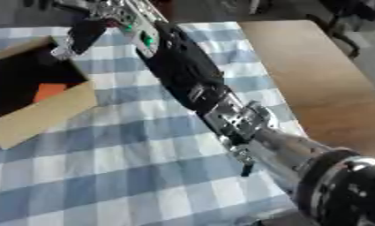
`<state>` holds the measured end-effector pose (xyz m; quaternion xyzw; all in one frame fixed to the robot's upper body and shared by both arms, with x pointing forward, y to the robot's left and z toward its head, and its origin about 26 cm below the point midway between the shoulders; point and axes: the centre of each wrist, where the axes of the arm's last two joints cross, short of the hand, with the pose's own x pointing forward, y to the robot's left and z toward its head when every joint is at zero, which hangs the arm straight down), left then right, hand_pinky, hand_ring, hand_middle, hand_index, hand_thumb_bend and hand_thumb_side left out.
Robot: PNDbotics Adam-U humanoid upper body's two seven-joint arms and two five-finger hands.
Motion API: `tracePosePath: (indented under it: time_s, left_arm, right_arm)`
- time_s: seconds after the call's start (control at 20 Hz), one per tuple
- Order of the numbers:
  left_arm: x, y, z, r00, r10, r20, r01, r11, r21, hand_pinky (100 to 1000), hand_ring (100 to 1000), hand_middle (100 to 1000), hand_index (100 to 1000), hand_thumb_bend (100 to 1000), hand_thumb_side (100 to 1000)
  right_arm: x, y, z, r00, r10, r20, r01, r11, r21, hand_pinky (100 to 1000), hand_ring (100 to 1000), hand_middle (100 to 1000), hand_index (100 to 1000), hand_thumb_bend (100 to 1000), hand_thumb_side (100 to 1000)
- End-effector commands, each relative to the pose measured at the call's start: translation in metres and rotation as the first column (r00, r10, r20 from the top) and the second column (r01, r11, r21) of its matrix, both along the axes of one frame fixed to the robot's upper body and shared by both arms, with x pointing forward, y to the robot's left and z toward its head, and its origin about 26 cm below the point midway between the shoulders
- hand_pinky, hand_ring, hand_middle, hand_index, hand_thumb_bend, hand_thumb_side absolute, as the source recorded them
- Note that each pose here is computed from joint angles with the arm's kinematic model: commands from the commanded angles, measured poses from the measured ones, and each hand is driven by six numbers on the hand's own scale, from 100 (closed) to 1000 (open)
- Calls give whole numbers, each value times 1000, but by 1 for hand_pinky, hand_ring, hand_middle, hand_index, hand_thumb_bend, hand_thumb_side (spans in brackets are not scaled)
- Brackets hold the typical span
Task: Pick up objects on the table and place them in the box.
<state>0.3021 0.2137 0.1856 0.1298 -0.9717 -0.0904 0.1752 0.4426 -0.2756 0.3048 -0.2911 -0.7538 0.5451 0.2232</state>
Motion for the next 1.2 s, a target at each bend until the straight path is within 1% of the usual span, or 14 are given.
tracePosePath:
  time_s: [0.05,0.3,0.35,0.55,0.6,0.75,0.95,1.2]
  left_arm:
    - [-3,6,5,1000,25,13,-25,1000,16,634,582,567,737,100,605]
    - [-6,11,-3,998,61,-26,-60,998,19,633,579,563,733,100,615]
    - [-6,11,-5,997,67,-32,-66,998,19,634,579,562,732,100,617]
    - [-7,13,-7,996,83,-42,-82,996,18,634,579,562,732,100,617]
    - [-7,15,-9,994,93,-52,-92,996,9,642,581,561,723,100,631]
    - [-11,25,-19,982,156,-109,-158,987,-13,648,587,565,720,100,639]
    - [-13,30,-23,962,225,-156,-231,973,-21,651,599,576,722,100,643]
    - [-15,34,-29,939,281,-197,-294,955,-35,652,622,600,727,100,649]
  right_arm:
    - [-10,-11,22,997,-22,68,18,998,66,781,793,825,1000,552,637]
    - [-13,-19,23,997,-51,66,43,993,110,777,787,819,1000,537,637]
    - [-12,-20,22,997,-54,62,46,992,118,776,786,819,1000,524,638]
    - [-12,-22,20,997,-53,52,46,989,140,776,786,819,1000,524,638]
    - [-12,-24,18,997,-58,48,50,987,154,774,782,817,1000,467,639]
    - [-15,-34,13,997,-61,52,47,973,227,772,778,814,1000,443,637]
    - [-20,-45,4,997,-64,42,47,947,317,767,770,809,1000,419,626]
    - [-34,-50,-4,996,-49,79,10,902,432,763,766,806,1000,385,612]
